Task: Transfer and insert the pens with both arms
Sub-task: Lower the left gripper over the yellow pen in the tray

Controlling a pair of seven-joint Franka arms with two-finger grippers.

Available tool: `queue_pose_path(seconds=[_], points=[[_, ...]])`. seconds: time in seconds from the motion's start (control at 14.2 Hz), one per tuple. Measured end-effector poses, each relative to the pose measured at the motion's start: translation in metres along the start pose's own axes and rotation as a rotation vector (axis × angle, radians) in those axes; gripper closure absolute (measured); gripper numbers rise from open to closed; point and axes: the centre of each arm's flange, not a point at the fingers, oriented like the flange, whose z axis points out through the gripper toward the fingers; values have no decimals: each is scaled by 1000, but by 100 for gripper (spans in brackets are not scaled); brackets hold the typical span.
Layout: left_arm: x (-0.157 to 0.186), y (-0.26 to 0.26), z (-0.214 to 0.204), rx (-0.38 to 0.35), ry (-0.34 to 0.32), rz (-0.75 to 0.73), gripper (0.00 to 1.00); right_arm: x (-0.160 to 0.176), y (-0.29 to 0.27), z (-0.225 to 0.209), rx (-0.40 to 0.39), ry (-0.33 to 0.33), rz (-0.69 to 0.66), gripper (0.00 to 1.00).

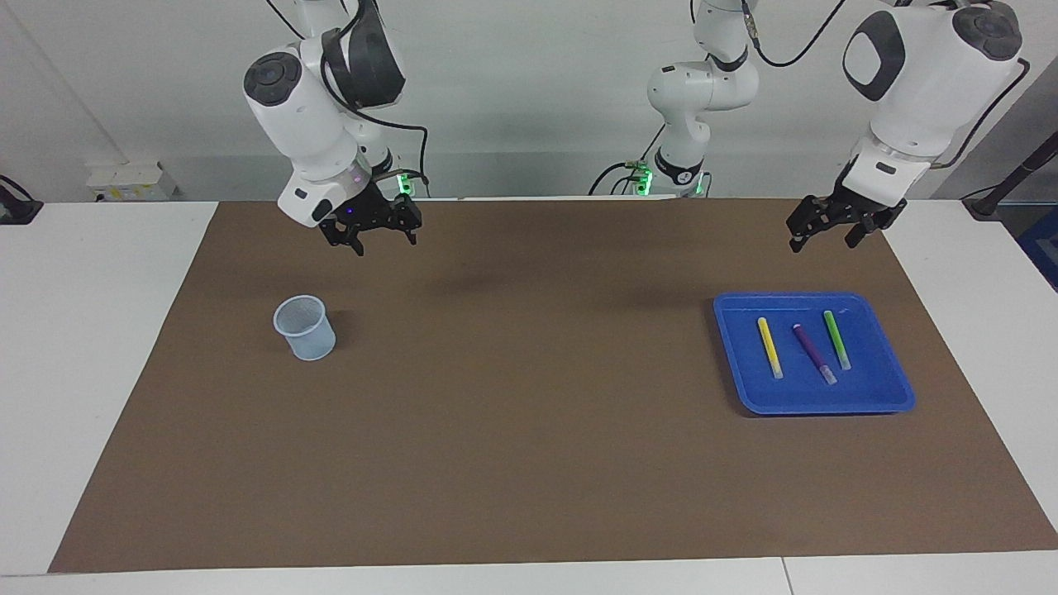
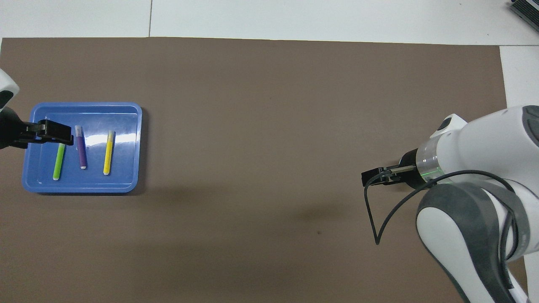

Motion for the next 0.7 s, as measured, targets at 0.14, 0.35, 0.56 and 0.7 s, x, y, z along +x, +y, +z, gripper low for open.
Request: queue_pose_path(seconds=[0.14, 0.35, 0.56, 0.7], points=[[2, -6, 23, 0, 12, -9, 0, 1, 1, -1, 5, 6, 1, 0], [6, -21, 53, 0, 11, -27, 0, 2, -3, -3, 8, 26, -5, 0], [18, -30, 82, -1, 6, -16, 0, 2, -6, -3, 32, 27, 4, 0], [28, -30, 100, -2, 13, -10, 0, 2, -9, -3, 68, 25, 36, 0]])
